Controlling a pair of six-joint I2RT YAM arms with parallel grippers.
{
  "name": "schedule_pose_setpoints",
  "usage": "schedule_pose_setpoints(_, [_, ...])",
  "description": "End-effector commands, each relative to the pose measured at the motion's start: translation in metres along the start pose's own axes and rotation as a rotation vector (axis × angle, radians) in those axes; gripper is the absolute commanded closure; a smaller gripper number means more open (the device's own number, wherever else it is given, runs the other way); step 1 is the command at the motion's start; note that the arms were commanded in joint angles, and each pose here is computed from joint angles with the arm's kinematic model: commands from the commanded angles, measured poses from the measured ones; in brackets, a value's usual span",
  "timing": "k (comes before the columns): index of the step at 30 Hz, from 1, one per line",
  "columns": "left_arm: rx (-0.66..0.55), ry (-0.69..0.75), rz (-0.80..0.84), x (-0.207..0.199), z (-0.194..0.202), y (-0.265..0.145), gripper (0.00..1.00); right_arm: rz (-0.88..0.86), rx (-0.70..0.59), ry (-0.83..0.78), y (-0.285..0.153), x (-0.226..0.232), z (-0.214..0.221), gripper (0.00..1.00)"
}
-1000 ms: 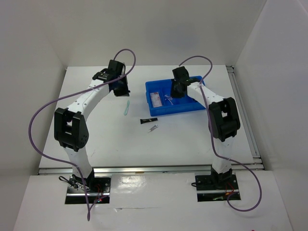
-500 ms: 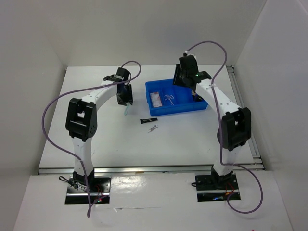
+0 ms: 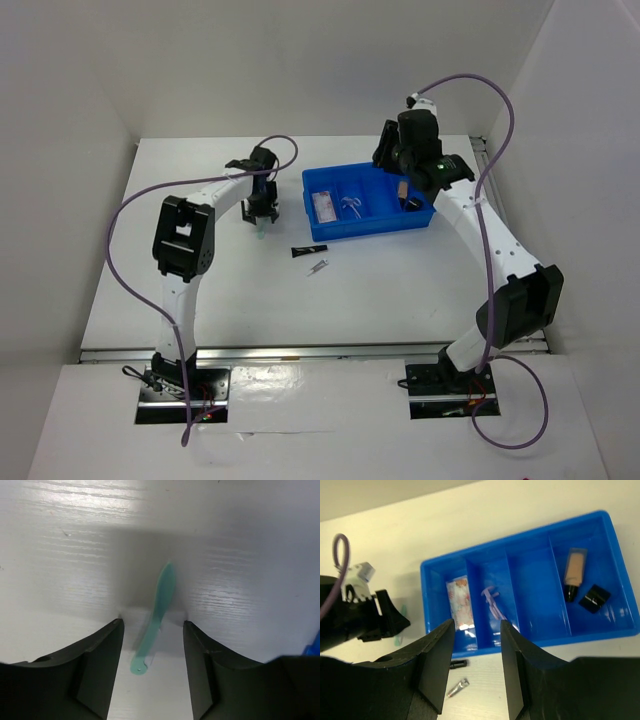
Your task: Organize the makeup
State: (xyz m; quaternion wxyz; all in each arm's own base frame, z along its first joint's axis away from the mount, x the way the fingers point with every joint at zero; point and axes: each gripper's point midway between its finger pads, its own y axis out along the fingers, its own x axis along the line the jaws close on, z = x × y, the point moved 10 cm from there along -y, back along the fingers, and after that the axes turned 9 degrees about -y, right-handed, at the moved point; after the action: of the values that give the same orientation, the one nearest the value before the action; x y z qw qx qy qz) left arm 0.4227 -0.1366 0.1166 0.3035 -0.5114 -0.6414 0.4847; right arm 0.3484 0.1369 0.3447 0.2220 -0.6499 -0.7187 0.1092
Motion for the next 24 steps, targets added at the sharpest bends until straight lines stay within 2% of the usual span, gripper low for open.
schedule_pose_setpoints(1, [0.006,-0.02,-0.037,0.005,-0.002,0.01,0.39,0.035,0.04,0.003,-0.003,-0.006,0.01,0.51])
schedule_pose_setpoints(5, [0.034,-0.028,-0.018,0.005,0.005,0.021,0.6,0.036,0.042,0.002,-0.005,-0.007,0.012,0.51])
schedule_pose_setpoints(6, [0.026,-0.029,-0.013,0.004,0.004,0.022,0.71,0.038,0.051,0.009,-0.004,-0.007,0.015,0.51])
schedule_pose_setpoints(9, [0.032,-0.027,-0.031,0.007,0.005,0.021,0.89,0.038,0.051,0.009,-0.004,-0.007,0.015,0.51])
schedule_pose_setpoints(10, [0.015,-0.029,-0.021,0.005,0.001,0.016,0.99,0.038,0.051,0.009,-0.004,-0.007,0.015,0.51])
schedule_pose_setpoints(13, [-0.016,-0.032,-0.027,0.005,-0.005,-0.002,1.0,0.038,0.051,0.009,-0.006,-0.008,0.016,0.51])
schedule_pose_setpoints(18, [-0.136,-0.049,0.112,-0.003,-0.025,-0.076,1.0,0.048,0.044,0.019,-0.012,-0.01,0.015,0.51])
schedule_pose_setpoints(20, [-0.167,-0.044,0.272,-0.014,-0.031,-0.103,1.0,0.053,0.029,0.031,-0.019,-0.011,0.013,0.51])
schedule_pose_setpoints(21, [-0.173,-0.015,0.409,-0.022,-0.033,-0.125,1.0,0.056,0.038,0.029,-0.017,-0.012,0.017,0.51])
schedule_pose_setpoints(23, [-0.202,0.031,0.528,-0.043,-0.032,-0.14,1.0,0.067,0.041,0.038,-0.021,-0.013,0.019,0.51])
schedule_pose_setpoints(24, [-0.171,0.057,0.583,-0.054,-0.029,-0.142,1.0,0.063,0.03,0.04,-0.025,-0.013,0.016,0.51])
